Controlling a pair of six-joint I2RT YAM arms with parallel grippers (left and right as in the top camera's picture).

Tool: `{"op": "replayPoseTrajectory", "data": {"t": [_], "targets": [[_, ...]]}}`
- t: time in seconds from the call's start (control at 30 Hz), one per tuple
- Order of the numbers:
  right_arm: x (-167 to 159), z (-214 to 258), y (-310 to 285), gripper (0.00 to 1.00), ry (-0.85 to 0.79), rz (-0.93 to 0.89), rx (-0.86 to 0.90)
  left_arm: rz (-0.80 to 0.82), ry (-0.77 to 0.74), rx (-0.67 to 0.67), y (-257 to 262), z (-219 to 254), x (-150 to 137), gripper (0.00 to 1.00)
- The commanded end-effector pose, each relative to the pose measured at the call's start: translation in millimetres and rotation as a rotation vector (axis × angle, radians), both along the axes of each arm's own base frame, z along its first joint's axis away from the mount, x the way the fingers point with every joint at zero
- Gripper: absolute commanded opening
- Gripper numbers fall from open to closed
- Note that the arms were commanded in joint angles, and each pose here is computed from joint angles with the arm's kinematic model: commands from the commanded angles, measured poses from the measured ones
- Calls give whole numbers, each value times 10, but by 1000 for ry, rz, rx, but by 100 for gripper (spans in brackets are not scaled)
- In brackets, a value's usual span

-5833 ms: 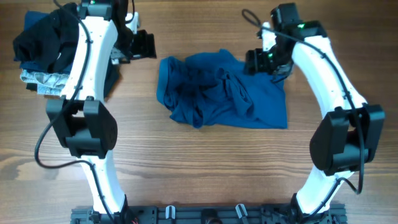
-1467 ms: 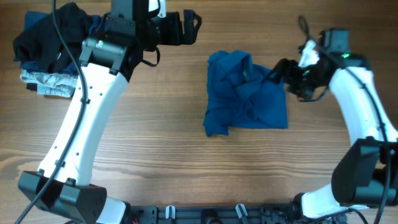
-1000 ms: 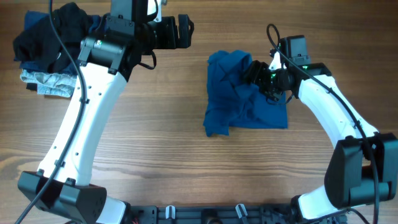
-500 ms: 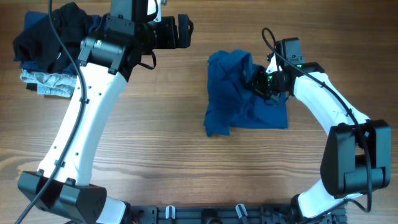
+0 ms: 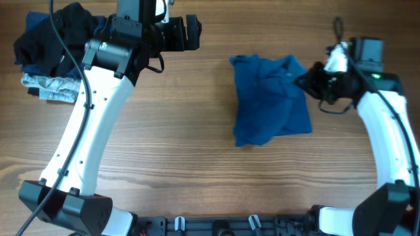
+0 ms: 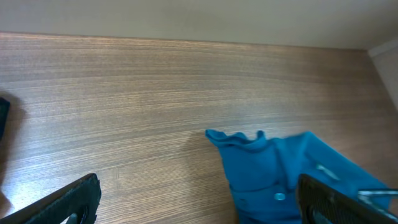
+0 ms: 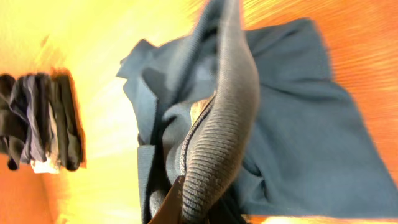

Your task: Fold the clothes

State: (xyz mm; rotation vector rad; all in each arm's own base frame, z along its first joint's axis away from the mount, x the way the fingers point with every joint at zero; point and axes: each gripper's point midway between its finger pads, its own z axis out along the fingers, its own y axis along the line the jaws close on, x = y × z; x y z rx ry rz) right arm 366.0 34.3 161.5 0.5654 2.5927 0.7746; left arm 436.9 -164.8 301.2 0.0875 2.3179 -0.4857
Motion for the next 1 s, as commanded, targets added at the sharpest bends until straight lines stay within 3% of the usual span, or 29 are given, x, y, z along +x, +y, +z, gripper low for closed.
{"op": "replayPoseTrajectory", "data": {"t": [0.0,0.27,0.5,0.63,0.67,0.7,0.73,0.97], "targets": [[-99,-42,-333,4,38,-57,-65,27,9,5,53,-38,30,100],[-391,-763,-1098,4,277,-236,-353,26,8,7,53,-37,30,100],[181,-1199,-1567,4,126,-164,-525,25,14,9,54,-57,25,100],[284,-1236,-1800,9,90,-195,-544,25,23,12,56,-79,17,100],[290,-1216,-1815,41,81,-183,-535,25,26,14,59,-86,11,100],[283,-1181,-1825,83,80,-169,-519,25,28,14,59,-89,8,100],[272,-1136,-1821,100,90,-165,-499,25,28,14,60,-89,8,100],[315,-423,-1499,100,84,-87,-317,24,46,19,66,-128,-16,100]]}}
